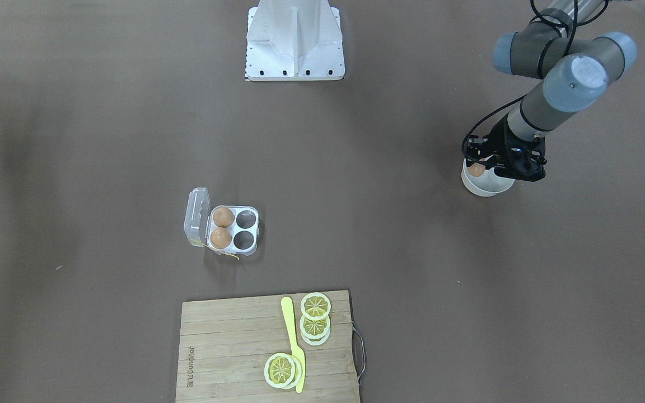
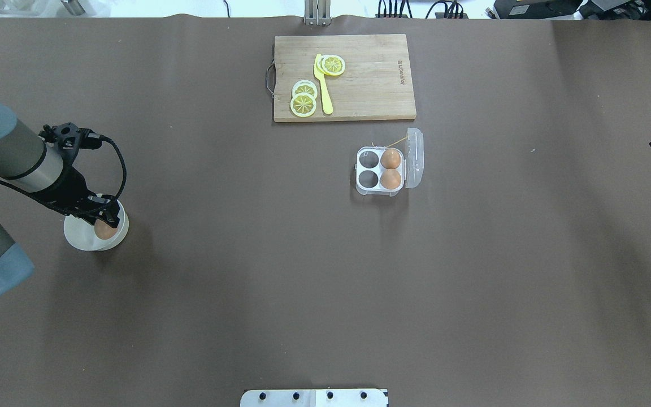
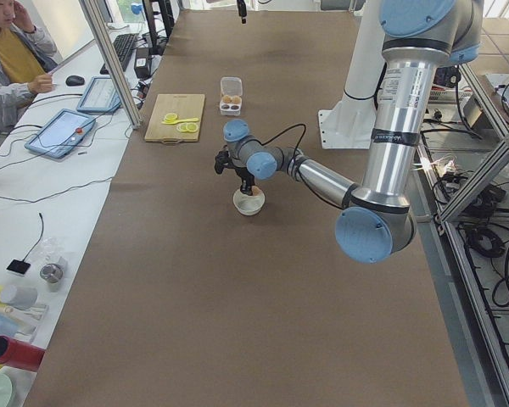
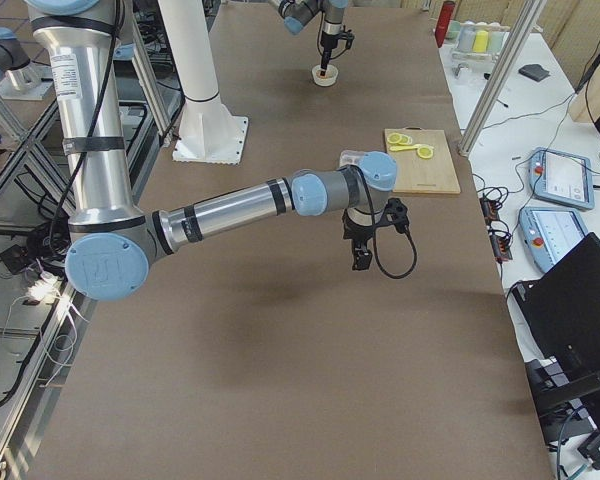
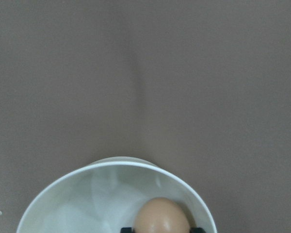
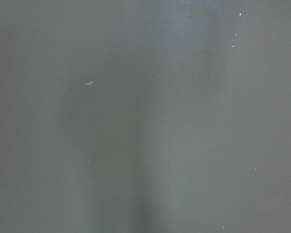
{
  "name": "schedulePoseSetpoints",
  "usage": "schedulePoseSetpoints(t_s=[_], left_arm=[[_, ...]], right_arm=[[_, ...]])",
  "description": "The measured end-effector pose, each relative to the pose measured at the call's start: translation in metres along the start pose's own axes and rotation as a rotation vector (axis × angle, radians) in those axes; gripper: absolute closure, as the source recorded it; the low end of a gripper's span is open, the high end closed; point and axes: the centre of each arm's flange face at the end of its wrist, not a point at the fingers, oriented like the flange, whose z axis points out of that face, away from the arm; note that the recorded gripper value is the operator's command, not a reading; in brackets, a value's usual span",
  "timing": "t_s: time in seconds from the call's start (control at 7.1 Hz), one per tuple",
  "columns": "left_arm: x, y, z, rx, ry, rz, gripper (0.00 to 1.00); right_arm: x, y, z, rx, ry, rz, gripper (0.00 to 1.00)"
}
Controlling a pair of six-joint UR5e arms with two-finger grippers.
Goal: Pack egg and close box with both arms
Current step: 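Lower the left gripper into the white cup and grasp the brown egg, then lift the egg and carry it with the left gripper to the egg box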
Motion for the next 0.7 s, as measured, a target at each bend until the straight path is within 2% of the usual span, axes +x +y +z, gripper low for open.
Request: schedulePoseSetpoints(t_s=[0.42, 0.7], left_arm=[[0.03, -0.012, -0.072, 0.041, -0.011, 0.0, 1.0], [0.096, -0.04, -0.116, 0.116, 0.037, 0.046, 1.0]], right_arm=[[-0.004, -0.002, -0.001, 0.003, -0.001, 0.005, 0.0], [-0.008, -0.003, -0.002, 0.005, -0.004, 0.015, 0.0]])
